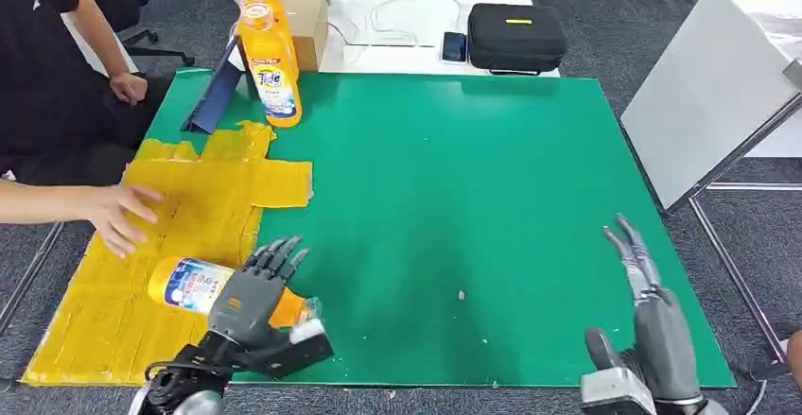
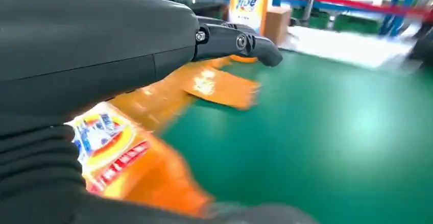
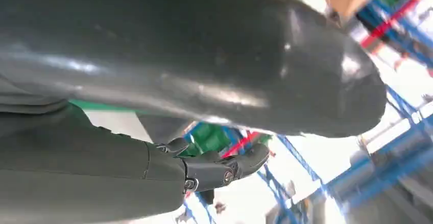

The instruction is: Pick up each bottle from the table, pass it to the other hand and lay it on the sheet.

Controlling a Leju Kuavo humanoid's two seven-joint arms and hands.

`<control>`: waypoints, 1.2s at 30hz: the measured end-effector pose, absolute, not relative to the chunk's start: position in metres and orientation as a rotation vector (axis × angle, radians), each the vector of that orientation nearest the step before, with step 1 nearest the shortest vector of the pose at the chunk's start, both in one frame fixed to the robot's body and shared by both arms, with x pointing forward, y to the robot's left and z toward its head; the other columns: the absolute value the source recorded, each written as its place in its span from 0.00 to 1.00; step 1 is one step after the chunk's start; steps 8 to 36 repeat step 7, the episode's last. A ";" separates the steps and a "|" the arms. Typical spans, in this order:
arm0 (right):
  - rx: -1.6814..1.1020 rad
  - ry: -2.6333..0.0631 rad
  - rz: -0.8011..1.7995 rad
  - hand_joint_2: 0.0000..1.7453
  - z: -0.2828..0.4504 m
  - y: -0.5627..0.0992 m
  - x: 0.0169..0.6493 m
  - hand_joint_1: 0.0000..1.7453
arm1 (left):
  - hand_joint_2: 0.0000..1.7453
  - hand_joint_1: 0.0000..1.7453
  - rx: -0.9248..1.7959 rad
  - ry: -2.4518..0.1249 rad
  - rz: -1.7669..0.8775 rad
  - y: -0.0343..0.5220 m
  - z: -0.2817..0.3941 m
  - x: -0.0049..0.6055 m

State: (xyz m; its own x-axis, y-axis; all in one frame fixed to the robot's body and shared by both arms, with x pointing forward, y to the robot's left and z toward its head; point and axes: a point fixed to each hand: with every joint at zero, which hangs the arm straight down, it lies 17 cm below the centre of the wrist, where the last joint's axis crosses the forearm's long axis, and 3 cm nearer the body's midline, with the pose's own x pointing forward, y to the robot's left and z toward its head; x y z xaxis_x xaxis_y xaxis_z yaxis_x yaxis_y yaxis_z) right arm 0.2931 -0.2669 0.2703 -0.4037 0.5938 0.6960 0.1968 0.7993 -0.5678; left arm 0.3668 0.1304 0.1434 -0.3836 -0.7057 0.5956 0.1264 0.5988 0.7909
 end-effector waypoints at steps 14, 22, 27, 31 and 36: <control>-0.661 -2.172 0.358 0.00 0.325 -0.260 0.246 0.00 | 0.00 0.00 -0.196 -2.123 -0.270 0.156 0.293 0.302; -0.661 -2.172 0.358 0.00 0.325 -0.260 0.246 0.00 | 0.00 0.00 -0.196 -2.123 -0.270 0.156 0.293 0.302; -0.661 -2.172 0.358 0.00 0.325 -0.260 0.246 0.00 | 0.00 0.00 -0.196 -2.123 -0.270 0.156 0.293 0.302; -0.661 -2.172 0.358 0.00 0.325 -0.260 0.246 0.00 | 0.00 0.00 -0.196 -2.123 -0.270 0.156 0.293 0.302; -0.661 -2.172 0.358 0.00 0.325 -0.260 0.246 0.00 | 0.00 0.00 -0.196 -2.123 -0.270 0.156 0.293 0.302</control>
